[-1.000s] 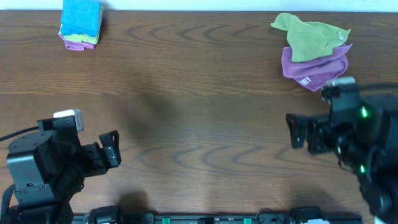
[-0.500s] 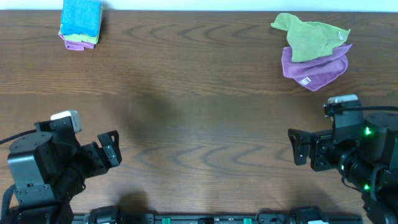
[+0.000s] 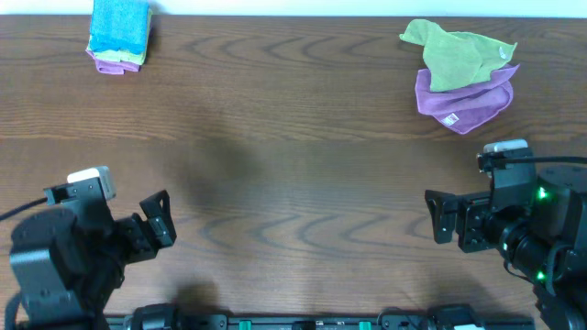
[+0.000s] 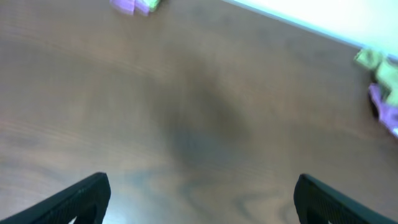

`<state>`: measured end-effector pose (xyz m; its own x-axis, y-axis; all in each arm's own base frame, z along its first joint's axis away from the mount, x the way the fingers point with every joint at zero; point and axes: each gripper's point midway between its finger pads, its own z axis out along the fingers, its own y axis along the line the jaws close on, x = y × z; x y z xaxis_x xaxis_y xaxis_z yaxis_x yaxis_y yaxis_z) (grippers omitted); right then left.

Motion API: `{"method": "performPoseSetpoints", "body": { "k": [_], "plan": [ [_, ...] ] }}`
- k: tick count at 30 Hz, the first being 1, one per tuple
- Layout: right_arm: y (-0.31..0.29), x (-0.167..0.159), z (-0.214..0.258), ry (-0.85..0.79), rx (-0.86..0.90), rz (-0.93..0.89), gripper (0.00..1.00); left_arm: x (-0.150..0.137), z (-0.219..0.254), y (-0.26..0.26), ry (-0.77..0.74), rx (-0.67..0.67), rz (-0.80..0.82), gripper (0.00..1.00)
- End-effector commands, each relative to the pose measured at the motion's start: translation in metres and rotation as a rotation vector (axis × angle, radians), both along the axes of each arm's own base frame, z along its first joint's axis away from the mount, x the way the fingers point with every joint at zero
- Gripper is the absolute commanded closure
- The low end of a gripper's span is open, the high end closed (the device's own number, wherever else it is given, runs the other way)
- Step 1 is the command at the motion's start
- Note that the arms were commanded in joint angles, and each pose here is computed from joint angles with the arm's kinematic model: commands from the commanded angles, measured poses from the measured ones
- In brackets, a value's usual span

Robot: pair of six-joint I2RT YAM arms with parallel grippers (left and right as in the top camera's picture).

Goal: Fold the cloth

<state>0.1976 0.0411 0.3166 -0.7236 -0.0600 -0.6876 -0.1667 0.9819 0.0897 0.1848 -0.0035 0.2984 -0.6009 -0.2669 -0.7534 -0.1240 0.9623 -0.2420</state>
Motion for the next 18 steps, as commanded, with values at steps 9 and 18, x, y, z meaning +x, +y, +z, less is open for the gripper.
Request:
{"method": "performPoseSetpoints", "body": {
  "k": [9, 18],
  "plan": [
    [0.0, 0.0, -0.001, 0.004, -0.006, 0.0, 0.01, 0.01, -0.087, 0.003, -0.184, 0.139, -0.044, 0.05],
    [0.0, 0.0, -0.001, 0.004, -0.006, 0.0, 0.01, 0.02, -0.149, 0.003, -0.213, 0.085, -0.006, 0.05]
  ]
}}
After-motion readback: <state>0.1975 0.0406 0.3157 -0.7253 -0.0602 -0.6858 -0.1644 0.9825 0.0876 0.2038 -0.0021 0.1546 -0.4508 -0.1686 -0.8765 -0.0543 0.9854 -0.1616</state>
